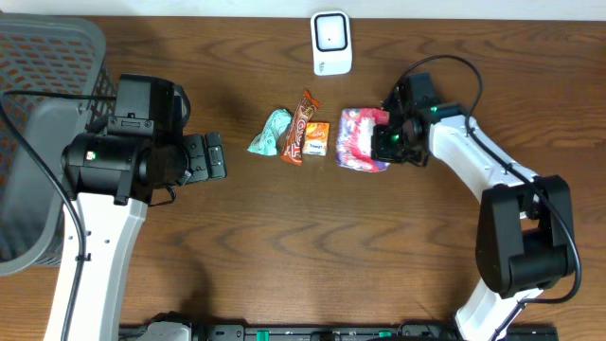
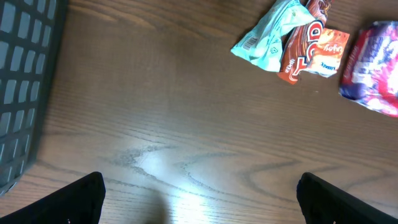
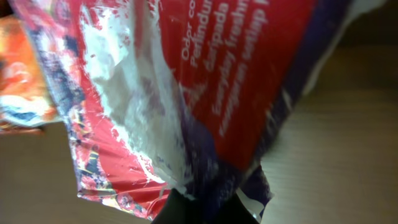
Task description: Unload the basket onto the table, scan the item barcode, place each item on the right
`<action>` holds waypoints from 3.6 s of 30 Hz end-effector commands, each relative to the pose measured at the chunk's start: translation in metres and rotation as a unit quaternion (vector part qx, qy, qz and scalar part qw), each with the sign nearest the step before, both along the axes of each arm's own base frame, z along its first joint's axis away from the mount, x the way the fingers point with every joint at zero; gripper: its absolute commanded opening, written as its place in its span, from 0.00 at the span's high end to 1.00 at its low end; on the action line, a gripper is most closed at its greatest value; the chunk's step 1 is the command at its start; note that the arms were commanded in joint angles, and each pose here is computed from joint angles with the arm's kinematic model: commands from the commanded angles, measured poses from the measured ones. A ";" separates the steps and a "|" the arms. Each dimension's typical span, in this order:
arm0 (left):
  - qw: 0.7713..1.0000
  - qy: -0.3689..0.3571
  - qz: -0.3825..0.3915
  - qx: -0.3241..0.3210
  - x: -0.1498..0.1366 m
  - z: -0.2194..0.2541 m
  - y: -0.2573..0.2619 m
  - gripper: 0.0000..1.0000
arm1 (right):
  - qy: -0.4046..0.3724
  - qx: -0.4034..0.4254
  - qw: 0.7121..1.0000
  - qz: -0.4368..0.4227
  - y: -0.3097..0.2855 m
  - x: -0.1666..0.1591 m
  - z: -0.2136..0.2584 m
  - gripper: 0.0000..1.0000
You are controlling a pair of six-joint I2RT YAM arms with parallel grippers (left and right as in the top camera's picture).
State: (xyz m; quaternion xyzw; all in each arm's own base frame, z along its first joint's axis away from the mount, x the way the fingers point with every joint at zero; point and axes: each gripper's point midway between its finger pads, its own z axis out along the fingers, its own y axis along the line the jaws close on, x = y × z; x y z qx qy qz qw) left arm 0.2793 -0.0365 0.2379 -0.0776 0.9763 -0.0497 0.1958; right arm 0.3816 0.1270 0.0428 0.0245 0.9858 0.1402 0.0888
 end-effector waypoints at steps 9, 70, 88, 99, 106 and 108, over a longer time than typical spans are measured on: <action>1.000 0.000 0.007 0.003 0.001 0.001 0.003 0.02 | -0.062 -0.276 0.956 -0.076 -0.068 0.006 0.059 0.99; 1.000 0.000 0.007 0.003 0.001 0.001 0.003 0.02 | -0.140 -0.337 0.929 -0.058 -0.027 0.025 0.111 0.82; 1.000 0.000 0.007 0.003 0.001 0.001 0.003 0.02 | -0.002 -0.013 1.000 -0.012 -0.011 0.011 0.040 0.96; 1.000 0.000 0.007 0.003 0.001 0.001 0.003 0.02 | 0.006 0.020 0.999 0.047 0.038 -0.009 0.030 0.98; 1.000 0.000 0.007 0.003 0.001 0.001 0.003 0.02 | -0.018 0.024 0.995 0.095 0.077 -0.016 0.033 0.79; 1.000 0.000 0.007 0.003 0.001 0.001 0.003 0.02 | -0.024 0.016 0.995 0.097 0.080 -0.016 0.033 0.76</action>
